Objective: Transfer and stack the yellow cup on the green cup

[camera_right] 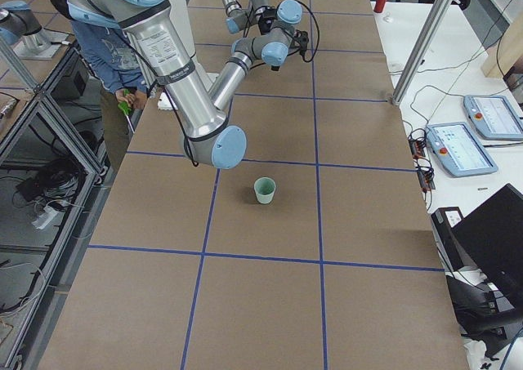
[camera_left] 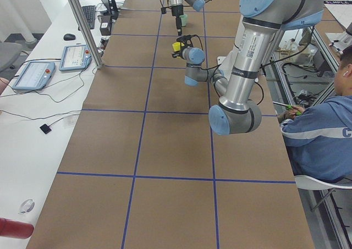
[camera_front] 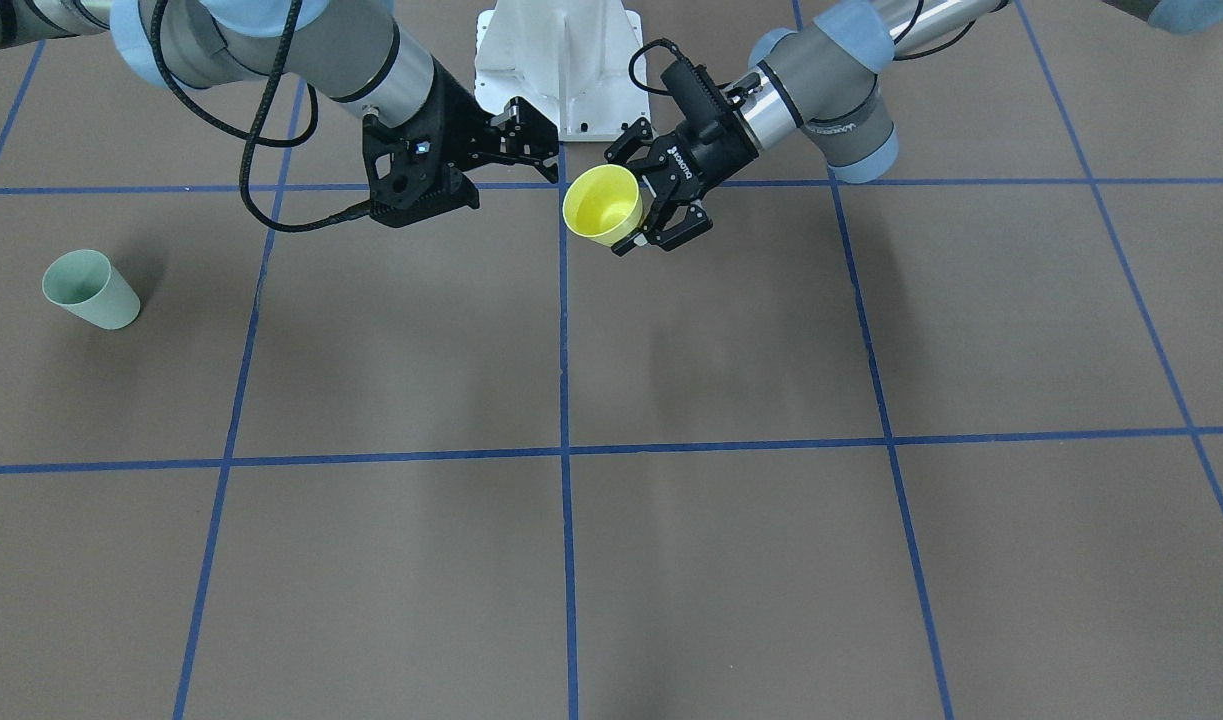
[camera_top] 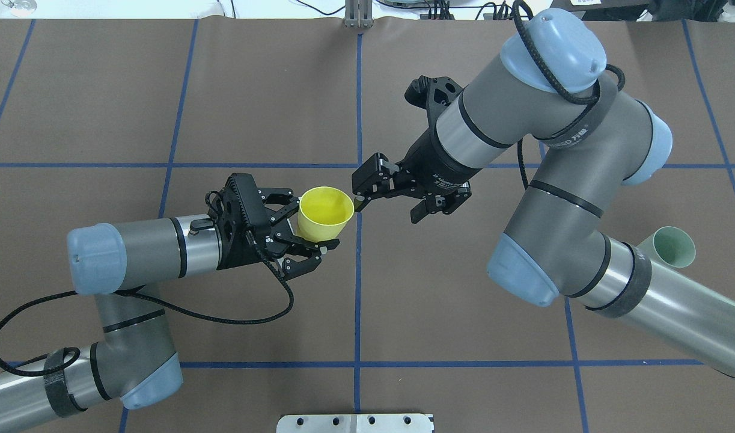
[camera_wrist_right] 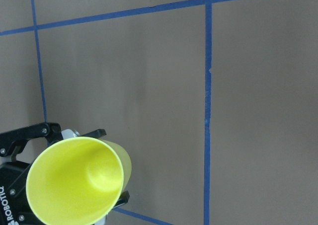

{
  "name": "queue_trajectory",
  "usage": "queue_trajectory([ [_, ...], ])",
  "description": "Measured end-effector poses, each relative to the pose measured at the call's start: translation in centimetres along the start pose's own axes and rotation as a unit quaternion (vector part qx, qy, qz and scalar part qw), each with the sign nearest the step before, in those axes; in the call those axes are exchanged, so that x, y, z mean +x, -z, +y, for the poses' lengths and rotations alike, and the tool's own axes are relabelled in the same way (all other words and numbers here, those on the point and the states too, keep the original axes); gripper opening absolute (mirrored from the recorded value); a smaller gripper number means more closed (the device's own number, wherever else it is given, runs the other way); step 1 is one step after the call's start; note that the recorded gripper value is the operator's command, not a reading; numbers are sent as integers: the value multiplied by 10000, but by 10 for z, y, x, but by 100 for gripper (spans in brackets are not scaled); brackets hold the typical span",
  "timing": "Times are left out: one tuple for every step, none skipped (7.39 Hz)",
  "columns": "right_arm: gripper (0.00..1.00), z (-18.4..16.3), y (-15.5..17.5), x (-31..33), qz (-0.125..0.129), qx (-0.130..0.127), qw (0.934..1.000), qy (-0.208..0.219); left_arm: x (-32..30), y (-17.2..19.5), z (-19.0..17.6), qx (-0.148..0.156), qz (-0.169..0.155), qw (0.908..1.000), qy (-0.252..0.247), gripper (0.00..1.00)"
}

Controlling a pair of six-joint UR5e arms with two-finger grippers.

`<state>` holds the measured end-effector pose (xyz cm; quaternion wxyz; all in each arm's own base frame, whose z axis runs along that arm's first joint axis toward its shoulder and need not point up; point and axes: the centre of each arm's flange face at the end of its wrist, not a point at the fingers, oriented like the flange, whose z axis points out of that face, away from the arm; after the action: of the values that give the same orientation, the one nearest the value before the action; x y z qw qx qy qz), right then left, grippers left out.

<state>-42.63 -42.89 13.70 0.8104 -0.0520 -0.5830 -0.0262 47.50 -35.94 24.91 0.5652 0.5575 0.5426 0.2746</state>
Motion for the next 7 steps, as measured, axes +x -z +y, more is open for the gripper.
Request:
queue_trajectory([
  [98, 2, -4, -4, -7, 24, 10000, 12, 3, -1, 1, -7, 21, 10000, 5, 0],
  [98, 2, -6, -7, -5, 36, 10000, 15, 7, -2, 1, -5, 51, 10000, 10, 0],
  [98, 1, -9, -9, 6, 42, 10000, -12, 12, -4, 1, 3, 92, 10000, 17, 3],
  [96, -1, -12, -10, 21, 38, 10000, -78, 16, -5, -1, 22, 130, 9999, 19, 3],
  [92, -2, -15, -11, 35, 22, 9998, -174, 19, -6, -3, 40, 159, 9999, 18, 3],
  [83, -1, -18, -12, 41, -24, 9995, -304, 22, -8, -5, 62, 185, 9998, 20, 4],
  [81, 2, -21, -12, 39, -114, 9990, -419, 24, -8, -7, 82, 203, 9998, 21, 7],
])
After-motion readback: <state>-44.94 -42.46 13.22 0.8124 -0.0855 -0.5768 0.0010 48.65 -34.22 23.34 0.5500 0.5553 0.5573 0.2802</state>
